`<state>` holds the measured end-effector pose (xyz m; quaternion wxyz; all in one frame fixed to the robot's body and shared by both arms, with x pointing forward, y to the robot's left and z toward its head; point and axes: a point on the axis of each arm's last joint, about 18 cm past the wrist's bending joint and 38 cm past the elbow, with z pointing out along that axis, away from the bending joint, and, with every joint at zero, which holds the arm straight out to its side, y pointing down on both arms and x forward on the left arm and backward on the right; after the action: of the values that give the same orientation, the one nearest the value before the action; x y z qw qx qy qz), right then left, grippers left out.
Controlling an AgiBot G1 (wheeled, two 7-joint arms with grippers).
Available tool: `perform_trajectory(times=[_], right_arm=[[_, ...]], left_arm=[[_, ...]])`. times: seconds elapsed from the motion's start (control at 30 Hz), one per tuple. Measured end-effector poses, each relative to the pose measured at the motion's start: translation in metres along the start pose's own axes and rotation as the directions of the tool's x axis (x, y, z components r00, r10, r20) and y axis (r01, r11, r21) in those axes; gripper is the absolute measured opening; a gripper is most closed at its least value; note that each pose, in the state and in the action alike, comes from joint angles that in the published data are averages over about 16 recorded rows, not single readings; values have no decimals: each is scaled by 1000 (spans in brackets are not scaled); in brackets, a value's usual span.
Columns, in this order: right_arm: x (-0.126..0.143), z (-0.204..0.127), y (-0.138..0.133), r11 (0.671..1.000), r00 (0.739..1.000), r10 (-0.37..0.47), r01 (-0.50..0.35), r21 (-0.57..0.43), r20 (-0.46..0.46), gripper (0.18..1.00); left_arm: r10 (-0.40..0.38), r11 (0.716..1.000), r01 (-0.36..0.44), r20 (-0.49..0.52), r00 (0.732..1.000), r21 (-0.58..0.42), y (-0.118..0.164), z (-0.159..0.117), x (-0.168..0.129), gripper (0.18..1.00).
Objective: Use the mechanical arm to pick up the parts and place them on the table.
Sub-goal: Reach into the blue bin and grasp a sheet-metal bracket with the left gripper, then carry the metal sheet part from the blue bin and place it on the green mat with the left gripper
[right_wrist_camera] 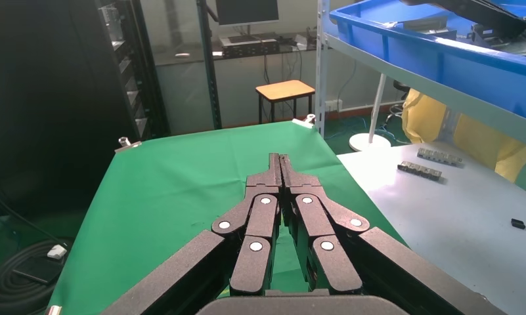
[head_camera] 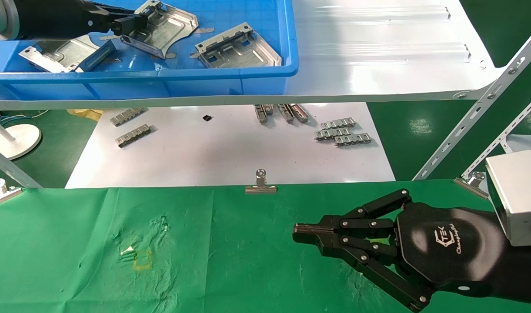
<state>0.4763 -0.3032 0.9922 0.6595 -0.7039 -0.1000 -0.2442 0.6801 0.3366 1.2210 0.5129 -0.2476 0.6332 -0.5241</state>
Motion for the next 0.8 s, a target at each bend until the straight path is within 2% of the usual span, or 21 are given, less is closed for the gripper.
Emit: perform_trajectory(times=[0.2, 0.37, 0.6, 0.8], right_arm=[[0, 0, 0, 1000, 1000, 0, 0, 0, 0, 192], [0, 0, 0, 1000, 1000, 0, 0, 0, 0, 193], [0, 0, 0, 1000, 1000, 0, 0, 0, 0, 210], [0, 0, 0, 1000, 1000, 0, 0, 0, 0, 251]], left_arm=[[37, 998, -32, -90, 995, 61, -11, -14, 8, 286], [118, 986, -90, -202, 972, 142, -20, -34, 21, 274], [292, 941, -206, -335, 896, 270, -16, -72, 37, 273], [452, 876, -327, -365, 814, 355, 0, -103, 41, 273]])
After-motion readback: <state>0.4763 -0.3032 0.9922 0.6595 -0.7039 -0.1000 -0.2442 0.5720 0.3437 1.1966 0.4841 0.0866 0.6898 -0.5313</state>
